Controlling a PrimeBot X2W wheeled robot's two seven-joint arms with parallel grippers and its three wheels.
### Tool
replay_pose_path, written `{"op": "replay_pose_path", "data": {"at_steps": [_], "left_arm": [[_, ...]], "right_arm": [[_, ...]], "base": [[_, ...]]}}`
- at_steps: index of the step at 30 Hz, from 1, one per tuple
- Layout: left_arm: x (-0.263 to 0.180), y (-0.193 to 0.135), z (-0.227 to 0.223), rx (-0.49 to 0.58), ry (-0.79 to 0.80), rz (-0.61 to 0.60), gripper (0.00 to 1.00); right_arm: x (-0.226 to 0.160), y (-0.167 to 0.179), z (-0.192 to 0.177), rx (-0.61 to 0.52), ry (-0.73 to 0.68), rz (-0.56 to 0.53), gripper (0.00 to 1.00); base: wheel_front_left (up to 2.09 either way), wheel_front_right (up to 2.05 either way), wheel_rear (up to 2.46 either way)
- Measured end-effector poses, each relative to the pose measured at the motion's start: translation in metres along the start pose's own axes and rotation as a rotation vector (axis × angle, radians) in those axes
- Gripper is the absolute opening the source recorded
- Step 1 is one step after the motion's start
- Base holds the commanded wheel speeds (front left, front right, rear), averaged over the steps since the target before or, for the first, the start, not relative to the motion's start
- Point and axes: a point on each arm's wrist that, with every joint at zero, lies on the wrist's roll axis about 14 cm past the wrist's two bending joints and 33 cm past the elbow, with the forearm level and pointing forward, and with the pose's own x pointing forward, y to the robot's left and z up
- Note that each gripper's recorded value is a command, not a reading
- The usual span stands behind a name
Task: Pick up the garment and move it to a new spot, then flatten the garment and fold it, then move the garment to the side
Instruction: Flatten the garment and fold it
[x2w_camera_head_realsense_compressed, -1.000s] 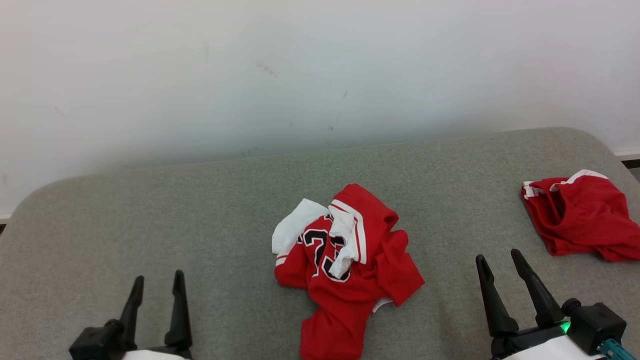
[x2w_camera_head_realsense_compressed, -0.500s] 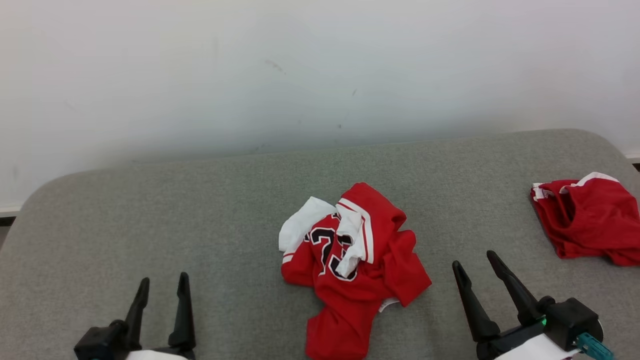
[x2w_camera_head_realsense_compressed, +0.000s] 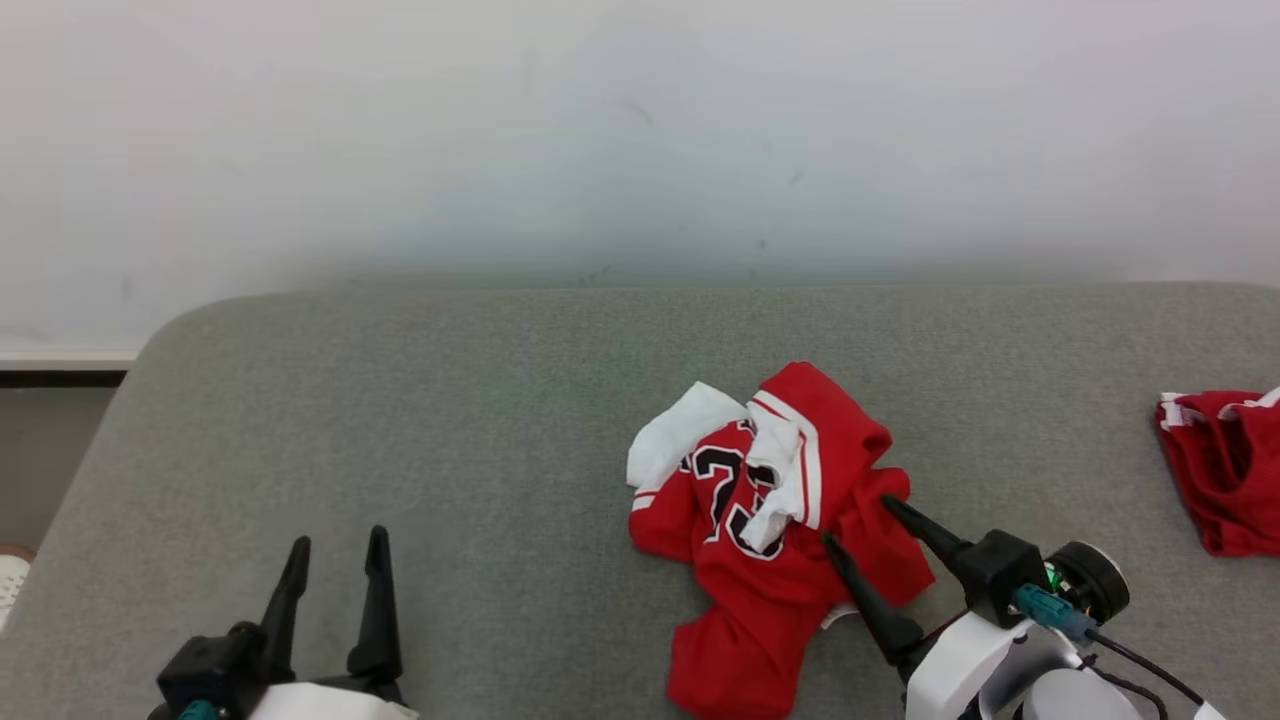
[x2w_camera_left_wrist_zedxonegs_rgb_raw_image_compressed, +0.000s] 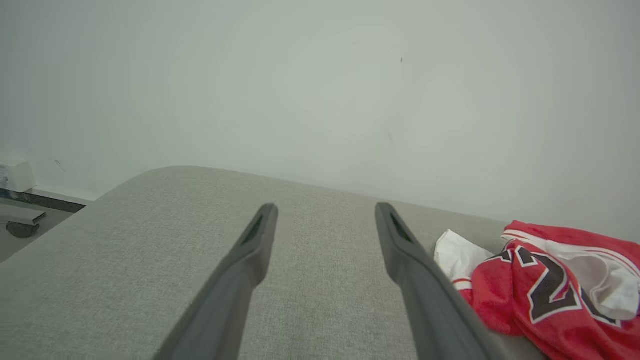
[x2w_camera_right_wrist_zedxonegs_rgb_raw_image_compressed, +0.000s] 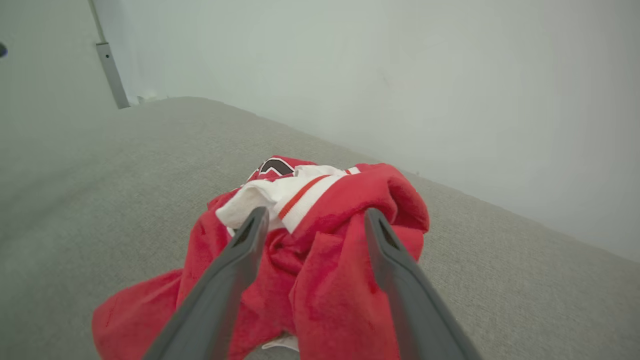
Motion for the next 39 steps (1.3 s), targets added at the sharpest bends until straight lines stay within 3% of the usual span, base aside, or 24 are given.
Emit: {"op": "replay_pose_path", "data": {"at_steps": [7, 18, 19, 20, 21, 30, 39], "left_arm": [[-0.009, 0.021, 0.0, 0.006, 0.003, 0.066, 1.0], [-0.017, 0.039, -0.003, -0.003, 0.017, 0.126, 1.0], [-0.018, 0.041, -0.003, -0.002, 0.017, 0.131, 1.0], [-0.019, 0.041, -0.003, -0.001, 0.017, 0.134, 1.0], [-0.019, 0.042, -0.003, -0.001, 0.016, 0.136, 1.0], [-0.013, 0.032, -0.003, -0.006, 0.015, 0.104, 1.0], [0.003, 0.003, -0.011, 0.008, 0.032, 0.004, 1.0]], "right_arm": [[0.024, 0.006, -0.019, -0.118, 0.102, 0.065, 1.0], [0.052, 0.017, -0.035, -0.175, 0.169, 0.123, 1.0], [0.054, 0.018, -0.035, -0.174, 0.169, 0.124, 0.27], [0.055, 0.018, -0.033, -0.171, 0.161, 0.122, 0.27], [0.056, 0.016, -0.031, -0.166, 0.156, 0.116, 0.0], [0.049, -0.012, -0.005, -0.097, 0.052, 0.019, 0.0], [0.005, -0.106, 0.026, -0.027, -0.053, -0.245, 0.0]], "base": [[0.0, 0.0, 0.0], [0.0, 0.0, 0.0], [0.0, 0.0, 0.0], [0.0, 0.0, 0.0], [0.0, 0.0, 0.0], [0.0, 0.0, 0.0], [0.0, 0.0, 0.0]]}}
